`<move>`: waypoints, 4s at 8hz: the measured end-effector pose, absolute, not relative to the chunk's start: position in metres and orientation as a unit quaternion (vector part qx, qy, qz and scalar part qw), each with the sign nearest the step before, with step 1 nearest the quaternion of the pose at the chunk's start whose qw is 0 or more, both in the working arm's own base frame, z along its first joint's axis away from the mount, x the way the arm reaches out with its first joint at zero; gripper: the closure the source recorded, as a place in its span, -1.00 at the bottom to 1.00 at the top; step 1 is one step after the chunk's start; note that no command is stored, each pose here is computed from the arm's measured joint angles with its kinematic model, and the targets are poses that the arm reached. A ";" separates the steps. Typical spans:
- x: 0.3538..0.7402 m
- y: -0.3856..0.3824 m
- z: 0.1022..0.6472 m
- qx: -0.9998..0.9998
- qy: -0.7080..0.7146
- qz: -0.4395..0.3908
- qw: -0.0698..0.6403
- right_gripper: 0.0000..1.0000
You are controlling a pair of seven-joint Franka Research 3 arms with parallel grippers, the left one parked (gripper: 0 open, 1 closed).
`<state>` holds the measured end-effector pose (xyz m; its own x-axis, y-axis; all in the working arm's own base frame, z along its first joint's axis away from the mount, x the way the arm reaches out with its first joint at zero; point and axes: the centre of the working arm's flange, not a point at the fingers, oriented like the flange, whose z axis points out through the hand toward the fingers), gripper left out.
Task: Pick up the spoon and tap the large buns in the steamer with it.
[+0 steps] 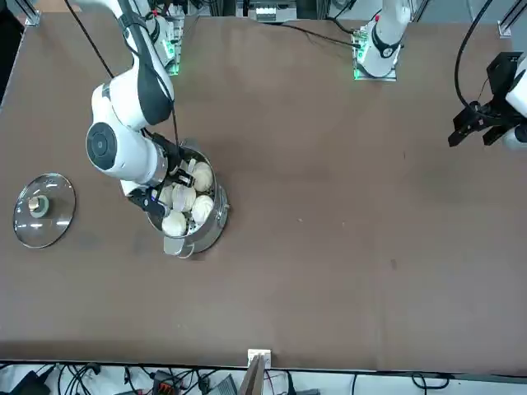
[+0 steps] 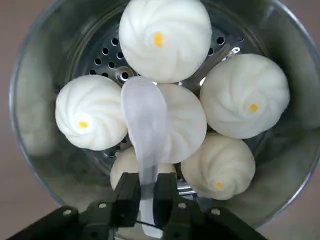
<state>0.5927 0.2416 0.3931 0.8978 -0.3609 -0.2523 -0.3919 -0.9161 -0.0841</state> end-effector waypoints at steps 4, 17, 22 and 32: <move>0.592 0.241 0.399 -0.970 0.200 0.118 0.066 0.65; 0.595 0.240 0.384 -0.969 0.204 0.127 0.059 0.65; 0.598 0.229 0.408 -0.969 0.210 0.113 0.067 0.65; 0.602 -0.053 0.443 -0.966 0.136 0.184 0.119 0.85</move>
<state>0.6022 -0.0527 0.4434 0.8954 -0.2190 -0.3878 -0.3066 -0.9347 -0.1800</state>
